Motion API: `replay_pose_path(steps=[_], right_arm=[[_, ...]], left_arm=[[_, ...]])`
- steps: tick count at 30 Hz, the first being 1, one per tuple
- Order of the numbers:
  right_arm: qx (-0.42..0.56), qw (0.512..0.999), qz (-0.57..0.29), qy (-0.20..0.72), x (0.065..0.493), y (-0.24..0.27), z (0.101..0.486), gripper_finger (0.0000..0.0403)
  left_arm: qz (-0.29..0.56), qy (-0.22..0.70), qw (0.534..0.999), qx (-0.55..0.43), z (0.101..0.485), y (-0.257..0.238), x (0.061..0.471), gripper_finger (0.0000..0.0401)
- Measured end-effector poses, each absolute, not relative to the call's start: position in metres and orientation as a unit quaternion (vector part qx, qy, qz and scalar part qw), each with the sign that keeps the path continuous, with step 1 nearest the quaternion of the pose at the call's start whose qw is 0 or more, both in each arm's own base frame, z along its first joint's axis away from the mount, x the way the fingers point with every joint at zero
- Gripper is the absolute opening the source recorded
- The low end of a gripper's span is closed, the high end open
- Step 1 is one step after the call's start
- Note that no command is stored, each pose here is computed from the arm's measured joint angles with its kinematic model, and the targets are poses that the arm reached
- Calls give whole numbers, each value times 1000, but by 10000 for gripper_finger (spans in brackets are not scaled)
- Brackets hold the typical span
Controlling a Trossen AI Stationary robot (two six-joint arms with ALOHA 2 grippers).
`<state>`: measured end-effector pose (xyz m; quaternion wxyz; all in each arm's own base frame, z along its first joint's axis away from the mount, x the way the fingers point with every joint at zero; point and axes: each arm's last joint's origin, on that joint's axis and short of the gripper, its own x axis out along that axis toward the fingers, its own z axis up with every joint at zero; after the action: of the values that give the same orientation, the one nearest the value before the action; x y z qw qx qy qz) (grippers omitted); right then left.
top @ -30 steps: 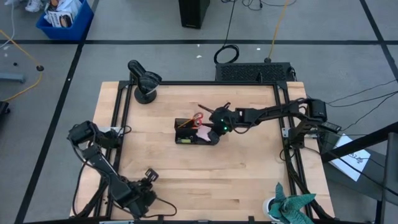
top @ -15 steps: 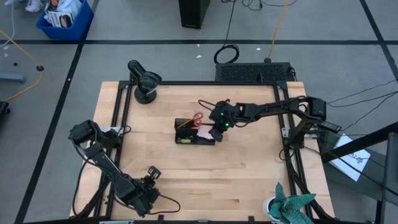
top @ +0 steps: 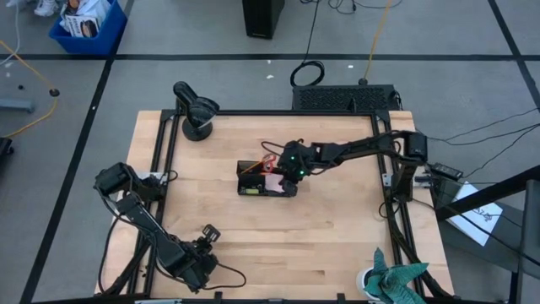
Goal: Pick and place office supplies into organizer
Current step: Put the pink sticky note into the black desk organizer
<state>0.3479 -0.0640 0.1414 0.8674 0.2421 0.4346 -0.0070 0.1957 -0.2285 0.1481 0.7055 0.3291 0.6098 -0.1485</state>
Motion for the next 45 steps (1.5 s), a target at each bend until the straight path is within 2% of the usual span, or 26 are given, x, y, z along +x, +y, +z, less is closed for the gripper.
replay_pose_path(steps=[10, 20, 27, 32, 40, 45], right_arm=[[258, 860, -9, 440, 351, -65, 143, 20], [288, 849, -24, 442, 349, -63, 148, 131], [227, 856, -50, 462, 353, -58, 155, 168], [150, 860, -90, 480, 358, -51, 165, 176], [64, 876, -96, 468, 373, -39, 191, 171], [42, 875, -79, 476, 373, -26, 189, 138]], left_arm=[[-149, 614, 707, 318, 148, -229, 195, 21], [-152, 613, 707, 318, 148, -232, 192, 21], [-151, 613, 708, 317, 148, -232, 192, 21], [-151, 613, 708, 316, 148, -232, 192, 21], [-147, 614, 710, 313, 148, -232, 192, 21], [-145, 610, 711, 318, 148, -232, 192, 21]])
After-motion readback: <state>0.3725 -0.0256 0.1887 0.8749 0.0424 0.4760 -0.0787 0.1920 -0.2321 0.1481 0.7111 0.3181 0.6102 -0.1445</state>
